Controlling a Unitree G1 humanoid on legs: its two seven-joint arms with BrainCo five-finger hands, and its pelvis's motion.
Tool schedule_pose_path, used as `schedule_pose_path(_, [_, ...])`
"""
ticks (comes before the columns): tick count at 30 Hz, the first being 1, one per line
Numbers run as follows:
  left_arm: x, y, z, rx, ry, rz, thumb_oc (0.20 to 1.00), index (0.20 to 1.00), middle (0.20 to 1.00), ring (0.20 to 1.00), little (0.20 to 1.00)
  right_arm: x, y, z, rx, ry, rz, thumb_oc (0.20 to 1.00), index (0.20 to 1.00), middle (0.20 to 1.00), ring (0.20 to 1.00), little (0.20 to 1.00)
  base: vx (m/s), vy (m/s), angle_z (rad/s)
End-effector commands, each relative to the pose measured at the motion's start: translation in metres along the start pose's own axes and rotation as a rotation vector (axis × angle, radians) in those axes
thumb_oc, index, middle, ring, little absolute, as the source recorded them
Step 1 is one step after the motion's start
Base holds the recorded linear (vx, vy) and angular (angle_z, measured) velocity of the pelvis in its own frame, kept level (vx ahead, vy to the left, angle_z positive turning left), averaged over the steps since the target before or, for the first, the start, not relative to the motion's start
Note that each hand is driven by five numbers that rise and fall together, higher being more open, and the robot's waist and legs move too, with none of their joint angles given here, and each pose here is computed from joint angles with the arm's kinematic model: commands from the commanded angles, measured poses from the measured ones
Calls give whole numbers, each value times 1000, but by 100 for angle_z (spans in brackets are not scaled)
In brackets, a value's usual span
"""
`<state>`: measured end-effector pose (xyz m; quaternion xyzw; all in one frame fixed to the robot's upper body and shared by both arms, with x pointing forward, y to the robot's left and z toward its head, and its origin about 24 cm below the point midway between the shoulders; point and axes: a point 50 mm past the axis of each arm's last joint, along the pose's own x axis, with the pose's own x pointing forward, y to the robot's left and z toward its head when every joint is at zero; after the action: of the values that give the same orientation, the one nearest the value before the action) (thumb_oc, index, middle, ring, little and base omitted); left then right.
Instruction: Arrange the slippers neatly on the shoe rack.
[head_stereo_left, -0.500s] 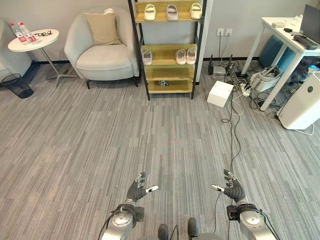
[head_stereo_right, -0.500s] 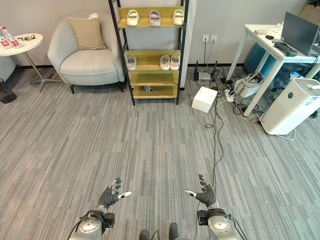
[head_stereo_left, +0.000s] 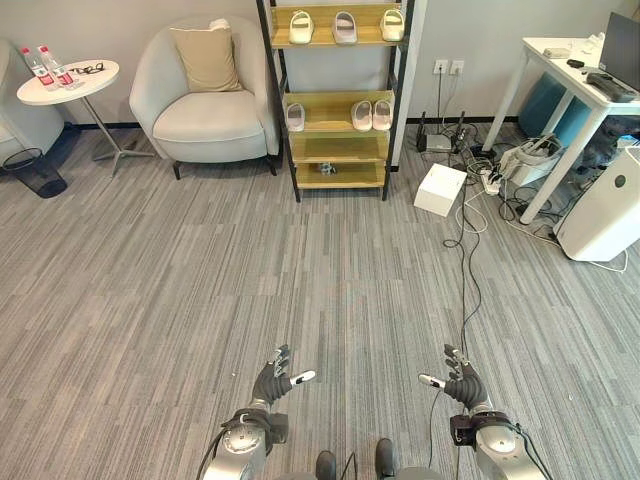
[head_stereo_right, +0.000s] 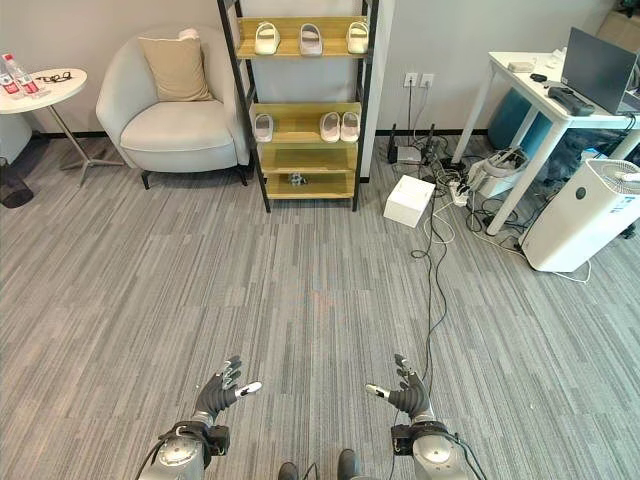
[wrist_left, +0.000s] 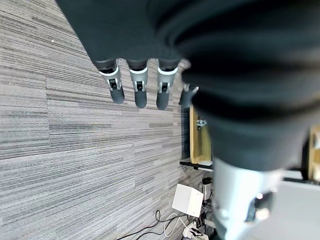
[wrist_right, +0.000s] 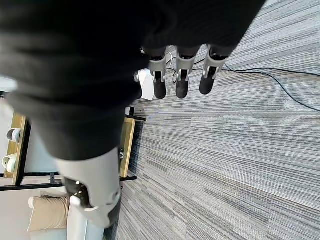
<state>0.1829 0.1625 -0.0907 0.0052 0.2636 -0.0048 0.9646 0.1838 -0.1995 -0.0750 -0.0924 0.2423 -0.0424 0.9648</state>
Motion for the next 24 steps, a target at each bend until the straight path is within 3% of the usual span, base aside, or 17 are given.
schedule_pose_path(1, [9, 2, 15, -26, -59, 18, 1000, 1000, 1000, 1000, 1000, 9, 3, 19, 13, -85, 15, 1000, 1000, 1000, 1000, 1000, 0, 0, 0])
schedule_pose_path(24, [8, 3, 12, -36, -48, 19, 1000, 1000, 1000, 1000, 1000, 9, 6, 16, 16, -68, 33, 1000, 1000, 1000, 1000, 1000, 1, 0, 0])
